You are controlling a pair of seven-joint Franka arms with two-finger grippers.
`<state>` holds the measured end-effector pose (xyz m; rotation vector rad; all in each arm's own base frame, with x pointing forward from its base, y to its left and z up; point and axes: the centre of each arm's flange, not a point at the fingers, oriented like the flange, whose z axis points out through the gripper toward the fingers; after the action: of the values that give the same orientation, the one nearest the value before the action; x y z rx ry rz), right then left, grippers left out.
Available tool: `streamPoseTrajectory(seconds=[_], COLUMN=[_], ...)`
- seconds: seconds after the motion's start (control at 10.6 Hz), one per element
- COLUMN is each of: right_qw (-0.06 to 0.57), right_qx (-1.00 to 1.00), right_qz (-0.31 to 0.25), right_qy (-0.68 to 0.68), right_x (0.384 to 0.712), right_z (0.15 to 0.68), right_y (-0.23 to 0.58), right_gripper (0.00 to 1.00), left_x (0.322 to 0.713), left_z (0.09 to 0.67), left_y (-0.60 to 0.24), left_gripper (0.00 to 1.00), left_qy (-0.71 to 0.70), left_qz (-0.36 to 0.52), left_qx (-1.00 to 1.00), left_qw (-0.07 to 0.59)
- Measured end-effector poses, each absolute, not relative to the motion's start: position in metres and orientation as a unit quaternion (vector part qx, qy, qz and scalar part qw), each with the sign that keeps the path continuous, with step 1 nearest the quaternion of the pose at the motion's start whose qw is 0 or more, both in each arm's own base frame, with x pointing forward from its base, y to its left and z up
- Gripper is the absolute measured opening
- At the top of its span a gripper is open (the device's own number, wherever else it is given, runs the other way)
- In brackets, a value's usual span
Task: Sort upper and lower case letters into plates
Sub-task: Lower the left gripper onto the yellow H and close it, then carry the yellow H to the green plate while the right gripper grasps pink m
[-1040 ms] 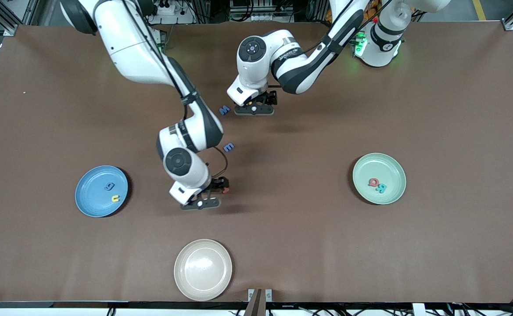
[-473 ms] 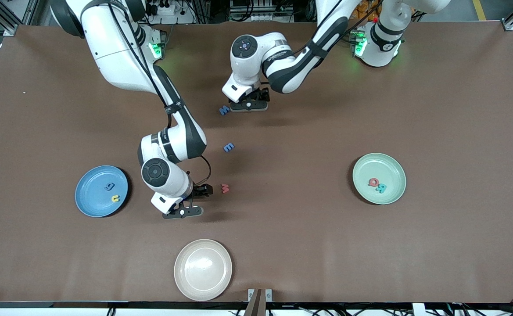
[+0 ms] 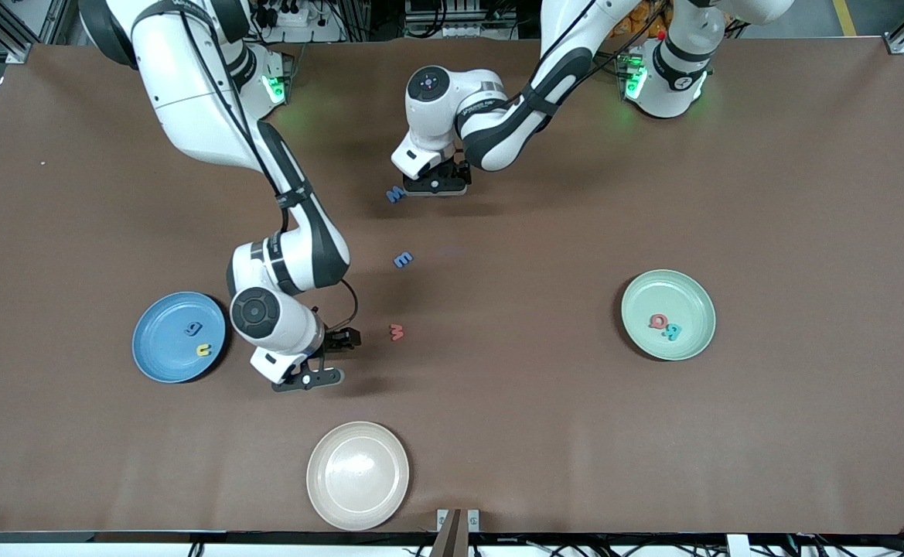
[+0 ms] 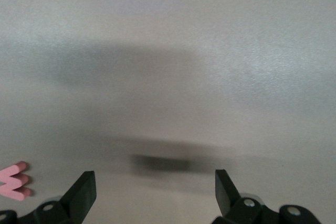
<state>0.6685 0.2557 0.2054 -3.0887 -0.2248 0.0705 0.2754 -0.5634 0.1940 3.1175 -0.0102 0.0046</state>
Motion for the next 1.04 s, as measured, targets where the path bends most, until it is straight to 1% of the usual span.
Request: streamPoseTrajectory(seconds=[0.38,0.47,0.66,1.04], right_qw=[0.022,0.022,0.022,0.021], right_qx=[-0.997,-0.997,-0.997,-0.997], right_qz=[0.023,0.023,0.024,0.023], right_qy=[-0.074,-0.074,-0.074,-0.071], right_x=[0.668,0.668,0.668,0.668], right_z=[0.205,0.205,0.205,0.205], right_y=[0.257,0.257,0.257,0.256], right_gripper=[1.00,1.00,1.00,1.00], left_x=[0.239,0.233,0.231,0.231], left_z=[0.181,0.179,0.177,0.173], left_y=[-0.560,-0.560,-0.558,-0.557], left_gripper=[0.89,0.83,0.80,0.78], left_qy=[-0.040,-0.045,-0.049,-0.057], left_qz=[0.012,0.013,0.014,0.018], left_qx=[0.999,0.999,0.999,0.998], left_qw=[0.000,-0.002,-0.005,-0.002])
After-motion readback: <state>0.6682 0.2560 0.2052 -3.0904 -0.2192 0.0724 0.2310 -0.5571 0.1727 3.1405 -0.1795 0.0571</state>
